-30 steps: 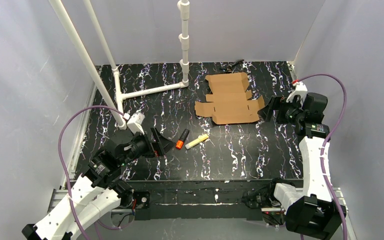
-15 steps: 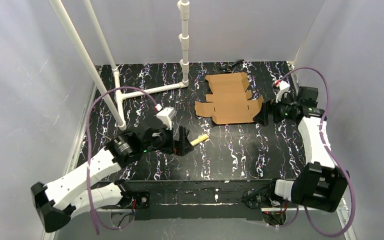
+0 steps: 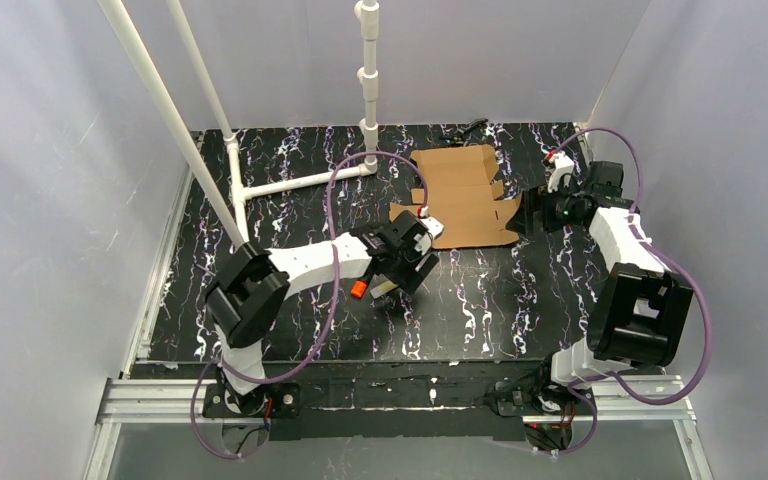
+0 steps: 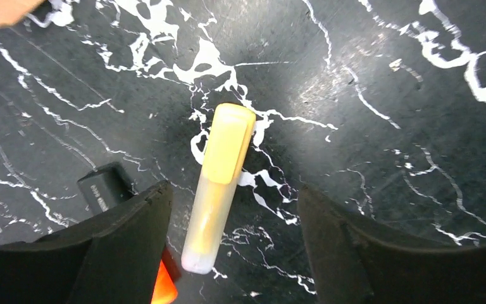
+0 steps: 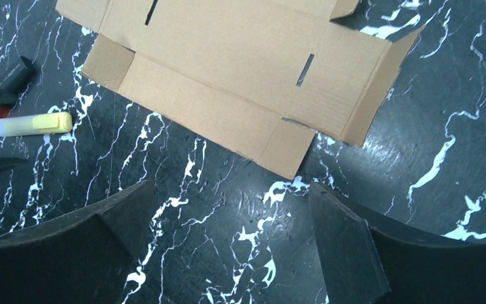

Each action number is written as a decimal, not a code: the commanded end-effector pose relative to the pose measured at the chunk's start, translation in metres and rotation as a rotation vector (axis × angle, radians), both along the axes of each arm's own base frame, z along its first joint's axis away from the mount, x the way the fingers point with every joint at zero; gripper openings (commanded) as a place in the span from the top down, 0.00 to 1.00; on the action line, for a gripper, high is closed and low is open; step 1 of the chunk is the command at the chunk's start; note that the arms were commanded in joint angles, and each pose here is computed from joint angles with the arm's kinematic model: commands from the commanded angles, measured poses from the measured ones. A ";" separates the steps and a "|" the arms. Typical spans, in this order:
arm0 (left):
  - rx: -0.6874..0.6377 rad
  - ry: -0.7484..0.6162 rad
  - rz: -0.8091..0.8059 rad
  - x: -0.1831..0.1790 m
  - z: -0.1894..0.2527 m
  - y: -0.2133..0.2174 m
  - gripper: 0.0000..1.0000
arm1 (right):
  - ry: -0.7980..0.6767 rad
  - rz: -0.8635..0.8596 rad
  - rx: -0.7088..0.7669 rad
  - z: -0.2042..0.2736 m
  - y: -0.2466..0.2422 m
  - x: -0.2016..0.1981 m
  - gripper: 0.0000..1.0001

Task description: Fold the paper box

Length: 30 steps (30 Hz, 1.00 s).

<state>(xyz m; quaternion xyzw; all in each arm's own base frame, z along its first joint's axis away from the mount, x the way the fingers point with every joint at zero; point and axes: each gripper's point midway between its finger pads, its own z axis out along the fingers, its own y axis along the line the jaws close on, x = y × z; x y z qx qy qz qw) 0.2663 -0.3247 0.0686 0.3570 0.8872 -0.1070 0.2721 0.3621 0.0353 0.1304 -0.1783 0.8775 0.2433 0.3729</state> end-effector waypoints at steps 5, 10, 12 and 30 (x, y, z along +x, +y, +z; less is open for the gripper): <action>0.078 -0.008 -0.051 0.013 -0.032 -0.007 0.42 | -0.069 0.000 0.018 0.008 0.003 0.009 0.00; 0.126 -0.013 0.007 0.009 -0.042 0.014 0.54 | -0.080 -0.001 0.016 0.009 0.002 0.006 0.00; 0.152 -0.016 0.047 0.005 -0.043 0.028 0.62 | -0.082 -0.002 0.016 0.009 0.002 0.006 0.00; 0.165 0.017 0.343 0.042 -0.033 0.147 0.79 | -0.096 -0.005 -0.012 0.013 -0.001 0.006 0.00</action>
